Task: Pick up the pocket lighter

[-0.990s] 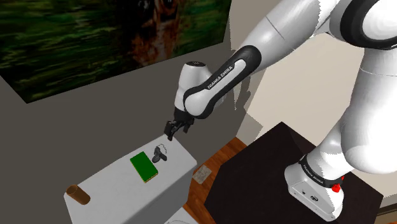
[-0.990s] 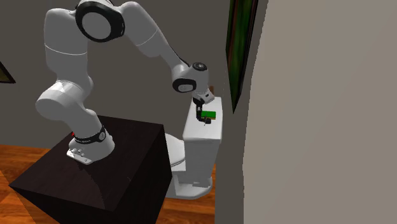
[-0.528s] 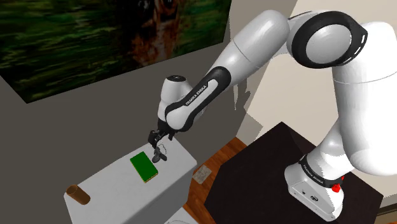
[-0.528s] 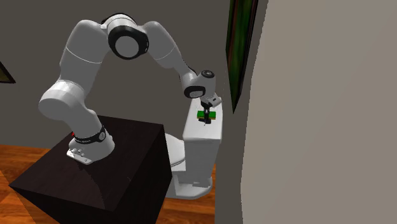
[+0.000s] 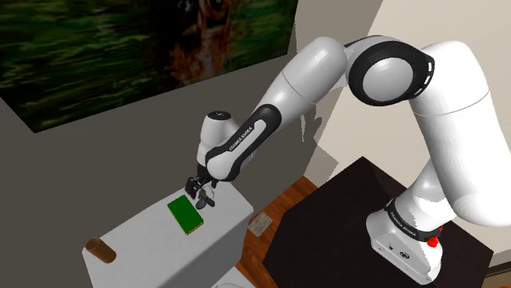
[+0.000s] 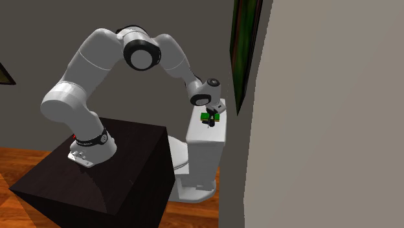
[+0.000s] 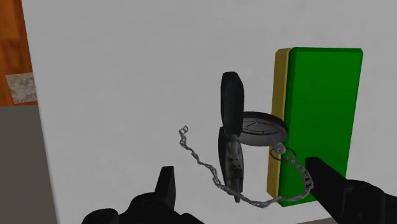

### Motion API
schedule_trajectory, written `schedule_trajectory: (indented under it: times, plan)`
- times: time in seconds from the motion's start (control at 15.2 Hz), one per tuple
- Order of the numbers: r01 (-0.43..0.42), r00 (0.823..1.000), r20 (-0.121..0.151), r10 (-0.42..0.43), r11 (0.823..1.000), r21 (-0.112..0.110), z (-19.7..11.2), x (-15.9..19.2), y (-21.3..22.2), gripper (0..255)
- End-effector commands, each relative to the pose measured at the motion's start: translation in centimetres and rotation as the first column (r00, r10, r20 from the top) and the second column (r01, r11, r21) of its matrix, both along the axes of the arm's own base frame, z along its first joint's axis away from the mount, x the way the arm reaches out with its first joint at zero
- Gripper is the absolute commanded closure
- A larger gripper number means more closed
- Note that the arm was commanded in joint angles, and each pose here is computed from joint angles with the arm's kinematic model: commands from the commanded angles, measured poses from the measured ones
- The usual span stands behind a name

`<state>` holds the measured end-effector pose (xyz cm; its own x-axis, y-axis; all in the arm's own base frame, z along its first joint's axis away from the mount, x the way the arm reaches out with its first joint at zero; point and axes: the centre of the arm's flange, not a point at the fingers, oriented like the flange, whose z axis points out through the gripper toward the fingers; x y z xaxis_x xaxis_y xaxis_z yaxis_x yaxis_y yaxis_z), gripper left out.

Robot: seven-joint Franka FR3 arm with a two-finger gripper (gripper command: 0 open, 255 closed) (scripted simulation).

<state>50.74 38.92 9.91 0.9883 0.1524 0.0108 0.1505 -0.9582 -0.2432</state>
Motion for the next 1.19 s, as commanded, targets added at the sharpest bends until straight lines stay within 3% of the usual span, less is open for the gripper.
schedule_trajectory:
  times: [0.0,0.13,0.2,0.79,1.12]
  plan:
    - [0.0,1.0,0.0,0.0,1.0,0.0,-1.3,0.2,-0.1,0]
    - [0.0,1.0,0.0,0.0,1.0,0.0,-1.3,0.2,-0.1,0]
    - [0.0,1.0,0.0,0.0,1.0,0.0,-1.3,0.2,-0.1,255]
    - [0.0,1.0,0.0,0.0,1.0,0.0,-1.3,0.2,-0.1,255]
    - [0.0,1.0,0.0,0.0,1.0,0.0,1.3,0.2,-0.1,255]
